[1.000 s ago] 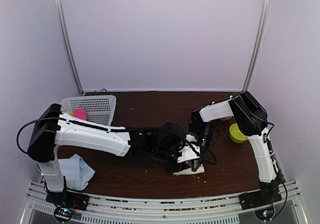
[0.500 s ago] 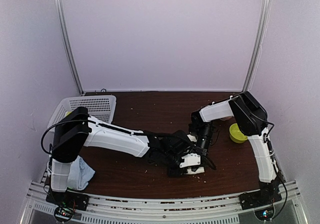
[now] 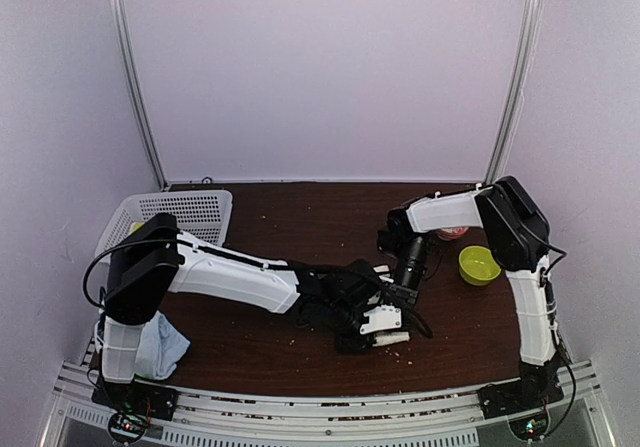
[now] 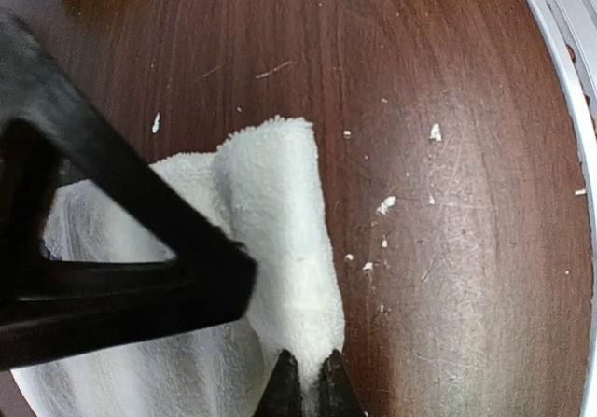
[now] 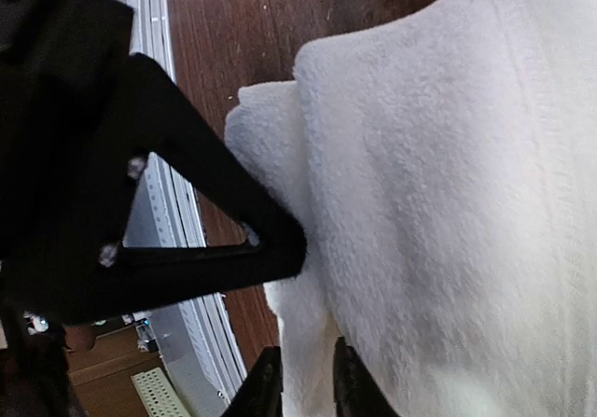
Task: Roll the towels
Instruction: Roll the towel at the center of the board.
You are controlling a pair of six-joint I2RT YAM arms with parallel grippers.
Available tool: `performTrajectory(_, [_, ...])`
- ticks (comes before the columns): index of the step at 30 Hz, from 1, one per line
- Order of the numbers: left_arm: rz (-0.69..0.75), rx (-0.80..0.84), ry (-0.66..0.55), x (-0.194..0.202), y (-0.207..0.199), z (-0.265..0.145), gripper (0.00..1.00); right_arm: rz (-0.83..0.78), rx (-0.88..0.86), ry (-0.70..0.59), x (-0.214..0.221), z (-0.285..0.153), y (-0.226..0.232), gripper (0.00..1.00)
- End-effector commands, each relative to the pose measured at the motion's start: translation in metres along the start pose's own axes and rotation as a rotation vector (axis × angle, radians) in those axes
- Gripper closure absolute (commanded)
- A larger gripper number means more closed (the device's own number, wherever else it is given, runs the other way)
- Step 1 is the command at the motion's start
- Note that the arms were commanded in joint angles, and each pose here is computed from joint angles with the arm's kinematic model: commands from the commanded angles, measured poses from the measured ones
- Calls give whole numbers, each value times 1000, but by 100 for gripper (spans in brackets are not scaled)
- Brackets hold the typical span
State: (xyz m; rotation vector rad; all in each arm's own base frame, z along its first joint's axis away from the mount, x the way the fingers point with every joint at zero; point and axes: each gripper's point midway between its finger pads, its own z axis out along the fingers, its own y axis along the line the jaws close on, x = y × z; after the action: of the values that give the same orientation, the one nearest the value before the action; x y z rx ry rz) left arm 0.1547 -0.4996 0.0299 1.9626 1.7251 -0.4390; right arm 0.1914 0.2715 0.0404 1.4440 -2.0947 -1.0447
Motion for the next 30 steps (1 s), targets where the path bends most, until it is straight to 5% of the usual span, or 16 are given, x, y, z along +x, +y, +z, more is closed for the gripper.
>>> performTrajectory(1, [-47, 108, 51, 16, -20, 0, 100, -72, 157, -76, -10, -44, -5, 77])
performTrajectory(13, [-164, 221, 1, 12, -40, -33, 100, 77, 412, -94, -32, -40, -84, 82])
performTrajectory(20, [-304, 304, 3, 22, -28, -34, 100, 52, 447, -111, -61, -47, -89, 84])
performTrajectory(30, [-538, 508, -66, 21, 2, -29, 100, -46, 587, -429, -75, -194, -5, 78])
